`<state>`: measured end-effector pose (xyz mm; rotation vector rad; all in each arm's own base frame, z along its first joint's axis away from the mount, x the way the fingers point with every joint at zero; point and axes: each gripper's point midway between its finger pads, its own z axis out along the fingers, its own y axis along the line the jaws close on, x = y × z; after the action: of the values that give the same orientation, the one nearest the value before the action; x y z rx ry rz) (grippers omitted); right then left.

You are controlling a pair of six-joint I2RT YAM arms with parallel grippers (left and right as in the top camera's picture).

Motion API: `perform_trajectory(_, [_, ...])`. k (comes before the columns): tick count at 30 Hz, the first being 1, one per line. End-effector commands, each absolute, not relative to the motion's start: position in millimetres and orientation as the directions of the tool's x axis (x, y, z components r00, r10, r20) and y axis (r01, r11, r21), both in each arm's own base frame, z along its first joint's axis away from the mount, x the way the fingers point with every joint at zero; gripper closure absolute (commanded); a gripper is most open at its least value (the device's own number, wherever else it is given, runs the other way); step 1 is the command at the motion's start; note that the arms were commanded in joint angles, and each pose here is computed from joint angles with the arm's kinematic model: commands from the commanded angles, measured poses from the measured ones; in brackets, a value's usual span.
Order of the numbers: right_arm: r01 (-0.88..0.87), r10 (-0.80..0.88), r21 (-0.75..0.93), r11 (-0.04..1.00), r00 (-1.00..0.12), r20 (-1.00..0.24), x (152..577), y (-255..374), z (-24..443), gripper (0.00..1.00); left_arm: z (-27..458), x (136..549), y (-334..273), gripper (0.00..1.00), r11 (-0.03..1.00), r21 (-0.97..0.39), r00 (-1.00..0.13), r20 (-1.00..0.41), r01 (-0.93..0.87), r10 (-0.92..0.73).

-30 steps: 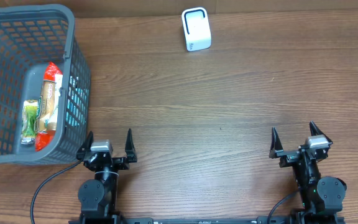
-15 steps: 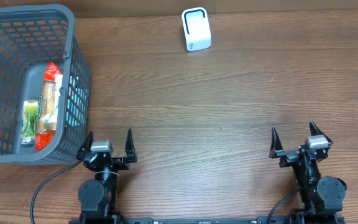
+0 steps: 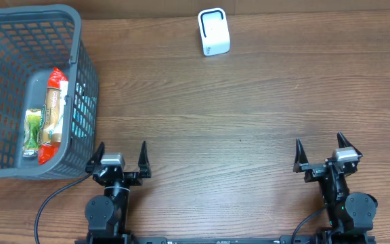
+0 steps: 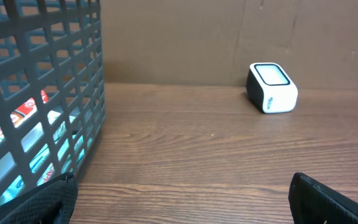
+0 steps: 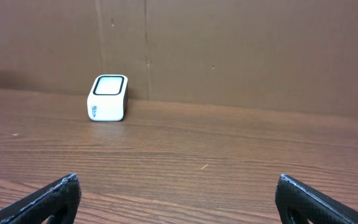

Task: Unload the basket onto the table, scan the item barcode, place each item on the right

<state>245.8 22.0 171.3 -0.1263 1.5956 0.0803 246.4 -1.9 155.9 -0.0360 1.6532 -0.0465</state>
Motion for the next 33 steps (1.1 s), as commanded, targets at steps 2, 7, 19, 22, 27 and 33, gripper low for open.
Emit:
perform_trajectory(2, [-0.125,-0.031,-0.027,0.992,-0.034,-0.999,247,21,167,0.00,167,244,-13,0.00,0.997,-0.025,-0.064,-0.998,0.076,-0.021])
perform_trajectory(7, [-0.125,-0.031,-0.027,0.992,-0.034,-0.999,247,21,167,0.00,183,241,-8,0.00,0.999,-0.024,-0.044,-0.999,0.046,-0.022])
perform_trajectory(19, [-0.125,-0.031,-0.027,0.992,-0.034,-0.999,247,21,167,0.00,359,257,-39,0.00,0.973,-0.081,-0.267,-0.963,0.214,-0.021])
perform_trajectory(22, [-0.125,-0.031,-0.027,0.992,-0.034,-0.999,247,21,167,0.00,398,270,-33,0.00,0.981,-0.095,-0.393,-0.919,0.169,-0.021])
perform_trajectory(27, [-0.125,-0.031,-0.027,0.992,-0.034,-0.999,247,21,167,0.00,441,286,-29,0.00,0.985,-0.112,-0.562,-0.827,0.129,-0.021])
perform_trajectory(33, [-0.125,-0.031,-0.027,0.992,-0.033,-0.999,247,21,167,0.00,428,303,-21,0.00,0.992,-0.092,-0.611,-0.792,0.085,-0.021])
